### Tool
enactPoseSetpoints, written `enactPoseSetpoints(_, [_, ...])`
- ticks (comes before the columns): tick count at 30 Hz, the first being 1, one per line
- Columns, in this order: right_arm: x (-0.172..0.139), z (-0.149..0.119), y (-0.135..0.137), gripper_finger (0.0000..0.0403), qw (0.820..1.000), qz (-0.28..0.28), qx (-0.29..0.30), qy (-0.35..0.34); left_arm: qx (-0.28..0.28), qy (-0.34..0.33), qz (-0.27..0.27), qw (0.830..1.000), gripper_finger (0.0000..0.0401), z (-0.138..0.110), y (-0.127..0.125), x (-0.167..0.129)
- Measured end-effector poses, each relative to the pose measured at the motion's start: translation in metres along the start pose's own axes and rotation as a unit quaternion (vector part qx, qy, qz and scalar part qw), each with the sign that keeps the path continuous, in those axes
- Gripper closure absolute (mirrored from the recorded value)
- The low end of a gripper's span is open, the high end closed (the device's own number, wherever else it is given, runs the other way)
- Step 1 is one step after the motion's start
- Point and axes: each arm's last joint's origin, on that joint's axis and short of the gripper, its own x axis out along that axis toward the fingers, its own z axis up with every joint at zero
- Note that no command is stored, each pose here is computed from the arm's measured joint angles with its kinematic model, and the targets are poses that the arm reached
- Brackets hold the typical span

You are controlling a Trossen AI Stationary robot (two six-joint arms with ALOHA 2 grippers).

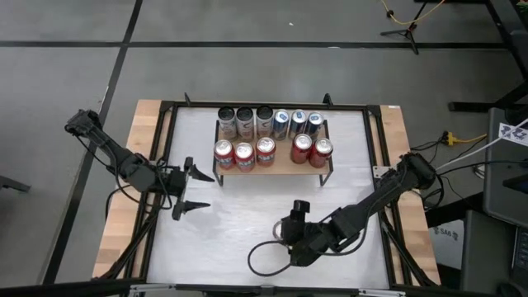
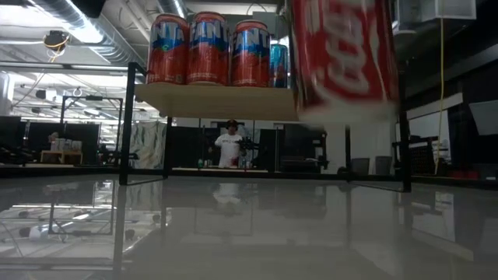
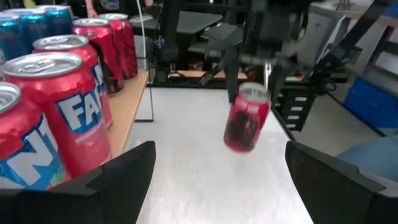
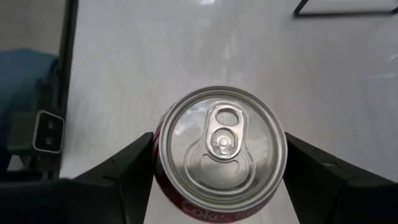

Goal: Place canned beverage on shelf
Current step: Put the red soda can on the shelf aligned with the blue soda can

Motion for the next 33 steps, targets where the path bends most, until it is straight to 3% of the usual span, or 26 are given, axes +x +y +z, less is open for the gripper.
enactPoseSetpoints(8, [-0.046, 0.016, -0.026, 0.0119, 0.998, -0.001, -0.026, -0.056, 0.005, 0.015, 0.009, 1.000, 0.0049, -0.004, -0.001, 0.007])
enactPoseSetpoints(16, [-0.078, 0.033, -0.075, 0.0117, 0.995, -0.022, -0.043, -0.084, 0.011, 0.024, 0.011, 1.000, 0.0049, -0.007, -0.003, 0.012])
enactPoseSetpoints(26, [-0.077, 0.051, -0.138, 0.0116, 0.995, -0.032, -0.049, -0.077, 0.011, 0.026, 0.011, 1.000, 0.0049, -0.009, -0.006, 0.017])
enactPoseSetpoints(33, [-0.071, 0.055, -0.168, 0.0116, 0.996, -0.035, -0.049, -0.060, 0.015, 0.032, 0.013, 0.999, 0.0049, -0.011, -0.008, 0.020])
